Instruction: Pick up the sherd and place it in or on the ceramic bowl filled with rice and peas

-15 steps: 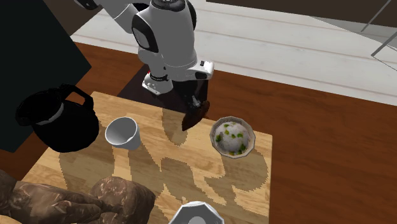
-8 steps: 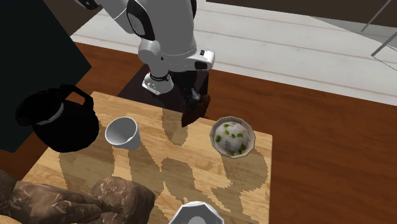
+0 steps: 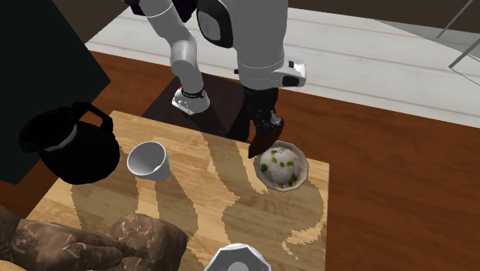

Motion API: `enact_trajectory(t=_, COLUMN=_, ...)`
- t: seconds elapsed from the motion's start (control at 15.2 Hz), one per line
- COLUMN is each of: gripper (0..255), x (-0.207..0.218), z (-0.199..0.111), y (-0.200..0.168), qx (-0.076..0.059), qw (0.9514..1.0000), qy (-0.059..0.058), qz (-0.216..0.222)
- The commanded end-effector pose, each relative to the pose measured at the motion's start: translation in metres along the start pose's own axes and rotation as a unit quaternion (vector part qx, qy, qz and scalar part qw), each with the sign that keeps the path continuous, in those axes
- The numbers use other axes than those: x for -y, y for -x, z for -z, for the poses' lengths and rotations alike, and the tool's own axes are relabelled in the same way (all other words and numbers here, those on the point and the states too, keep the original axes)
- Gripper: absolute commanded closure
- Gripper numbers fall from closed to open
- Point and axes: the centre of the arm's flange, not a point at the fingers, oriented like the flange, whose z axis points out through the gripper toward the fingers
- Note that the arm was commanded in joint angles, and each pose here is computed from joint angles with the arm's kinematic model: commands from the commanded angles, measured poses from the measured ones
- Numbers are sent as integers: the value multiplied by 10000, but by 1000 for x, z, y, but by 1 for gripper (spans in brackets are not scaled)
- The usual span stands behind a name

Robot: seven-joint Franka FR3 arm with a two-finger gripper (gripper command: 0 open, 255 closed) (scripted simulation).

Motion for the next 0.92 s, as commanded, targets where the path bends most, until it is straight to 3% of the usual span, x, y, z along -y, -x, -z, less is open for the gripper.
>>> enact_trajectory(t=0.0, gripper=255, x=-19, z=1, y=-19, qx=-6, qw=10000, qy=8, qz=2)
enact_trajectory(t=0.26, gripper=255, x=-60, z=3, y=-53, qx=-6, qw=10000, qy=7, qz=2)
enact_trajectory(t=0.86, gripper=255, x=-51, z=-44, y=-54, qx=-6, qw=10000, qy=7, qz=2)
